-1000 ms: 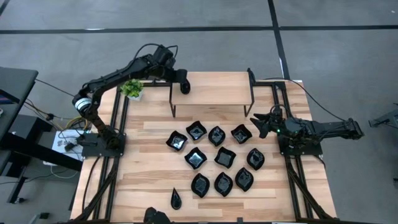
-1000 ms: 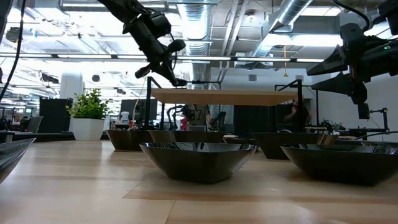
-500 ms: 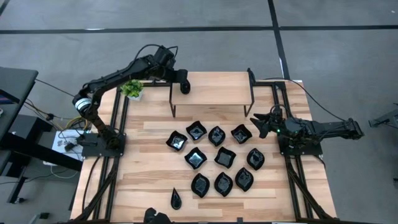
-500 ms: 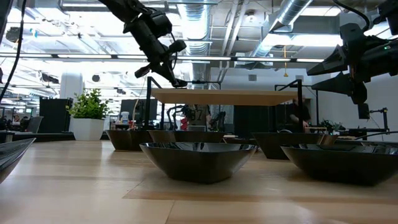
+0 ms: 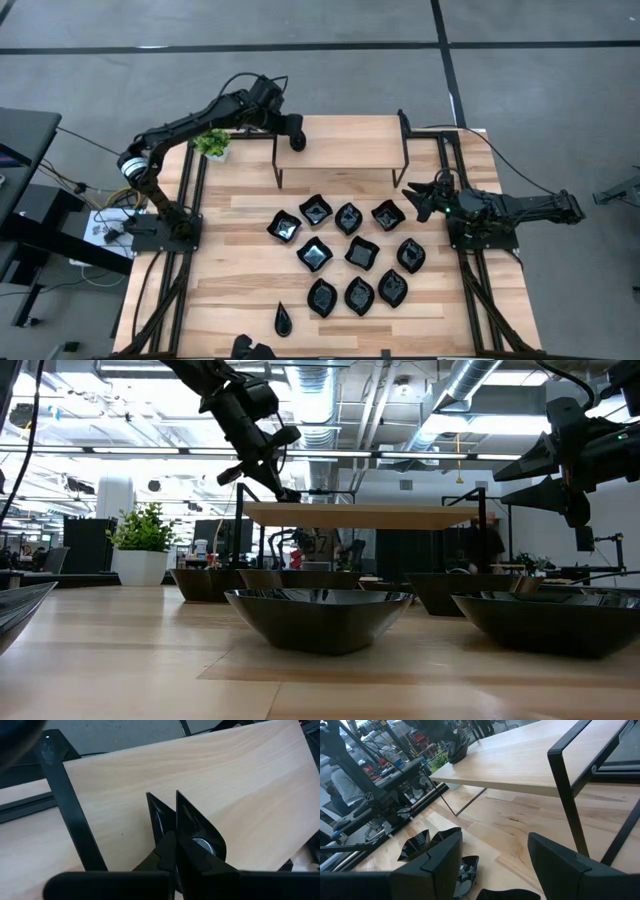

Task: Pick & Place Mini shaped plates
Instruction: Stack the drop shaped plate on top of the drop shaped plates on the shelf

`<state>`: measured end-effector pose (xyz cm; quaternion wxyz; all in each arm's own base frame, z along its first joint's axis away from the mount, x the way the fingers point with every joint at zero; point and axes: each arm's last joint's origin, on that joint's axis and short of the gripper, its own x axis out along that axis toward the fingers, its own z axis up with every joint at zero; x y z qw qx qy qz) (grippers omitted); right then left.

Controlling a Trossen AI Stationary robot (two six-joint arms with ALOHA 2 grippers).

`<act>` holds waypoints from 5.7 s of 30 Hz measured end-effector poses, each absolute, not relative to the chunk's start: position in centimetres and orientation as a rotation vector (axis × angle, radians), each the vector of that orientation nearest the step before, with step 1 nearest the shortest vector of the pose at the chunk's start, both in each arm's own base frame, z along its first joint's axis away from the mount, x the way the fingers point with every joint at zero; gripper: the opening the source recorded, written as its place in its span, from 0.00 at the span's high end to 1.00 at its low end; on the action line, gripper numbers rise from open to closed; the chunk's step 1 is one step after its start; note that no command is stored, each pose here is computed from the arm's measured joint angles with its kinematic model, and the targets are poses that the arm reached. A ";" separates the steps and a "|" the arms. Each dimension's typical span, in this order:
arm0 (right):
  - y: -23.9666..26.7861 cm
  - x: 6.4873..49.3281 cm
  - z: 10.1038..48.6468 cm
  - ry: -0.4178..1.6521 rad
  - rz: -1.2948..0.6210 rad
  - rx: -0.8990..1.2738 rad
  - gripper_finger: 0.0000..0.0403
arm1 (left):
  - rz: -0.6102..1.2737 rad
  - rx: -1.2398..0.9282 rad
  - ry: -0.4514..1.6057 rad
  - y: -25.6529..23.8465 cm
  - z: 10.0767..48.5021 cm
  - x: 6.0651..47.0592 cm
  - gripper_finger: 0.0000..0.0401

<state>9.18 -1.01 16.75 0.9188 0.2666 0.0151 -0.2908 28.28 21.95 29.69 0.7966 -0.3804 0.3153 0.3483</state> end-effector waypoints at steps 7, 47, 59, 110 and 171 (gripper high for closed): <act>-1.0 9.2 16.8 0.031 -0.598 0.548 0.45 | 0.740 -0.798 0.689 21.9 29.5 28.5 0.99; -1.0 9.2 16.7 0.032 -0.598 0.548 0.45 | 0.727 -0.755 0.600 22.7 32.3 28.1 0.77; -1.0 9.2 16.8 0.032 -0.598 0.548 0.45 | 0.459 -0.647 0.660 12.9 35.8 29.4 0.77; -1.0 9.2 16.8 0.029 -0.597 0.549 0.45 | 0.566 -0.363 0.782 17.9 27.9 34.1 0.78; -1.0 9.2 16.8 0.031 -0.597 0.548 0.45 | 0.705 -0.305 0.829 16.9 29.0 31.4 0.78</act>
